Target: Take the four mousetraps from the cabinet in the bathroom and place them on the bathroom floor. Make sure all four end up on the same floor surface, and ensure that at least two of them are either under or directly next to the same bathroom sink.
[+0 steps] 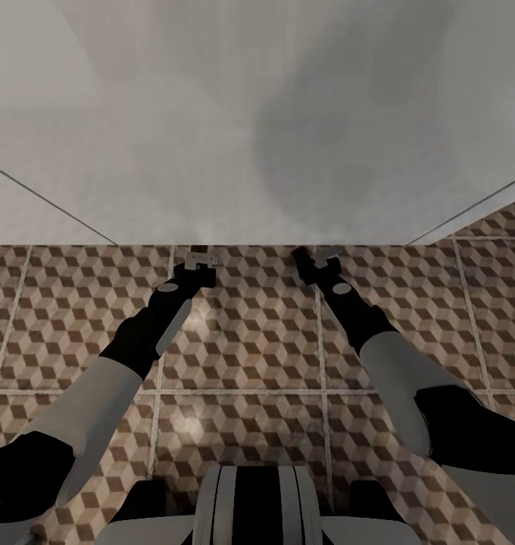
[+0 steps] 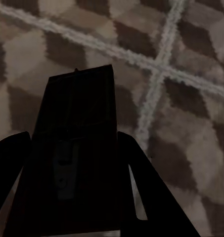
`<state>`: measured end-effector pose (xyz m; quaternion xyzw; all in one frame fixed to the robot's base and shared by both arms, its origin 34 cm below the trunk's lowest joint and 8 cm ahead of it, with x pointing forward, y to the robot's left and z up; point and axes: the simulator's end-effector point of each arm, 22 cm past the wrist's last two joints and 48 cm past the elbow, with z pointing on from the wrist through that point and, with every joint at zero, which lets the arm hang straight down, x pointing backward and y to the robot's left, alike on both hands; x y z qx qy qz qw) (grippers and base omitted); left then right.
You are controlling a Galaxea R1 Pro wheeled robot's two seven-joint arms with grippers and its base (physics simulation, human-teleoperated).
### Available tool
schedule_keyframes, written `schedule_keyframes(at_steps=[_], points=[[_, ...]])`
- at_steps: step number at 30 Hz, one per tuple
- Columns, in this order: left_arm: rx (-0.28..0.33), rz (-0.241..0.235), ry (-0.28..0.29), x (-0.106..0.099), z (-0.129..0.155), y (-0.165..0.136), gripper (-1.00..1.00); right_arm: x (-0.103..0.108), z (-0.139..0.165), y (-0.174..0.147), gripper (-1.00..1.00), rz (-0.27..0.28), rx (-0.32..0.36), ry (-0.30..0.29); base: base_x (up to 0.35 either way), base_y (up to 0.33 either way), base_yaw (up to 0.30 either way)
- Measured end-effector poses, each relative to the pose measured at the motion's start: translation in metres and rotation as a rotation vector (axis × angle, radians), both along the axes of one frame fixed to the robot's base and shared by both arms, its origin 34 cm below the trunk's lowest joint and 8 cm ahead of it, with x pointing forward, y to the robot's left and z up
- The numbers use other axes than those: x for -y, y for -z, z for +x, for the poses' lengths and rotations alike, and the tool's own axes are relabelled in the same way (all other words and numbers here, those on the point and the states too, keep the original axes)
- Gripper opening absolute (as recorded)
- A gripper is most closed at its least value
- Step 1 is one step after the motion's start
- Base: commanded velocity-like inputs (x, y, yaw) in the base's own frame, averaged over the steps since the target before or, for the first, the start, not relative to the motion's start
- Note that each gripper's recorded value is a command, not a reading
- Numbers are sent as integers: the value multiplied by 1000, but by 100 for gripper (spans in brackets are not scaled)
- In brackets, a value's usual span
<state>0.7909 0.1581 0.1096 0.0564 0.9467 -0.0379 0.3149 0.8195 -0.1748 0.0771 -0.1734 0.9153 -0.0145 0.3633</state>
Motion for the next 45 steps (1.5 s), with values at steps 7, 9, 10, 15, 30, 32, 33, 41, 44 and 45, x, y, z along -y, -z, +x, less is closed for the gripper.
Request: schedule_keyframes(at_steps=[7,9,10,15,30,32,33,41,44,45], points=[[-1,-1,0,1,-2,0,-100,0,11,-8,-100,-10,17,16,0,0,0],[-1,-1,0,1,-2,0,-100,-2,12,-8,-100,-9,15,17,0,0,0],[-1,-1,0,1,-2,1,-100,-2,12,-9,-100,-9,15,18,0,0,0],[-3,-1,1,0,-3,1,-100,-4,14,-10,-100,-6,16,19,0,0,0],[-9,0,0,0,-5,3,-100,-21,30,-28,-100,21,60,18,0,0,0],[-8,0,0,0,-5,3,-100,-21,32,-30,-100,21,62,19,0,0,0],[-8,0,0,0,-5,3,-100,-21,32,-31,-100,20,61,21,0,0,0],[-11,-1,0,0,-8,4,-100,-26,33,-33,-100,26,59,21,0,0,0],[-11,-1,0,0,-8,4,-100,-29,33,-33,-100,30,57,20,0,0,0],[-11,-1,0,0,-8,4,-100,-30,32,-32,-100,31,54,20,0,0,0]])
